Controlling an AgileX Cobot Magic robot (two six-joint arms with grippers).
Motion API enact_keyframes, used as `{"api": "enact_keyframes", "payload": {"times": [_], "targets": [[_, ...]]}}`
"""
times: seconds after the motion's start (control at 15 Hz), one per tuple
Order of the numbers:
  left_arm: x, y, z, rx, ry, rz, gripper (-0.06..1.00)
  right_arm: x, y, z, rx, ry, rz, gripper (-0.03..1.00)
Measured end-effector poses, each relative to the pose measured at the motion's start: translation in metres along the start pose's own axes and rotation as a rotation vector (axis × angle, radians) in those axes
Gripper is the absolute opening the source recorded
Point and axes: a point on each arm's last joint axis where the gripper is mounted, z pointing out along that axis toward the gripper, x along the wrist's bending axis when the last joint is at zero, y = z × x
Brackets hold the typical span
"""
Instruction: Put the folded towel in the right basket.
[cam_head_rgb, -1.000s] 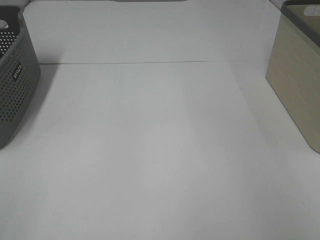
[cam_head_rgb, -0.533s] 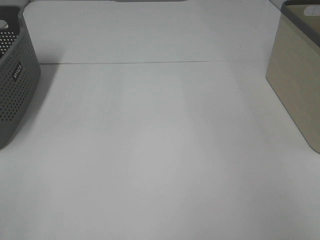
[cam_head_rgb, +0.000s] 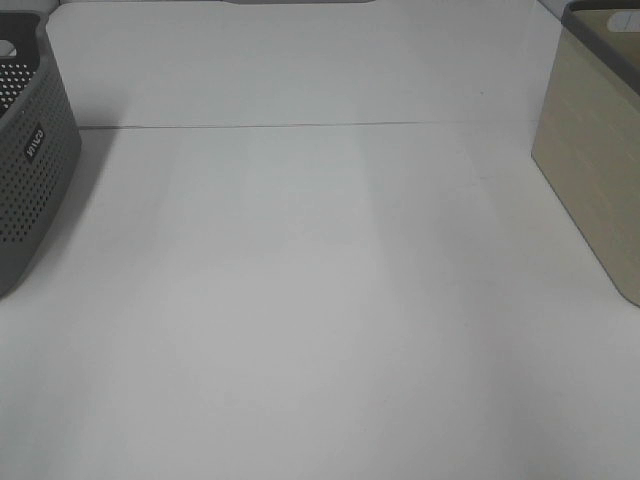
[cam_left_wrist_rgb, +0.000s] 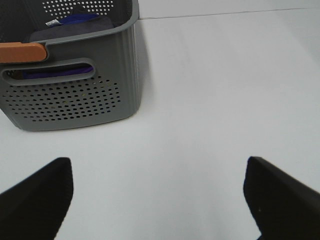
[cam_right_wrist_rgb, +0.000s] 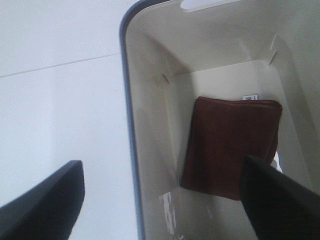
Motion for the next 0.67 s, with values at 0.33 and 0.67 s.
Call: {"api": "enact_keyframes", "payload": {"times": [0.33, 0.67], "targets": [[0.000, 0.000, 0.000, 0.000, 0.000, 0.000, 0.88, 0.060, -0.044, -0.033, 0.043, 0.064, -0.137, 0.80], [0.000, 0.000, 0.000, 0.000, 0.000, 0.000, 0.88, 0.080, -0.107, -0.067, 0.084, 0.071, -0.175, 0.80]]}}
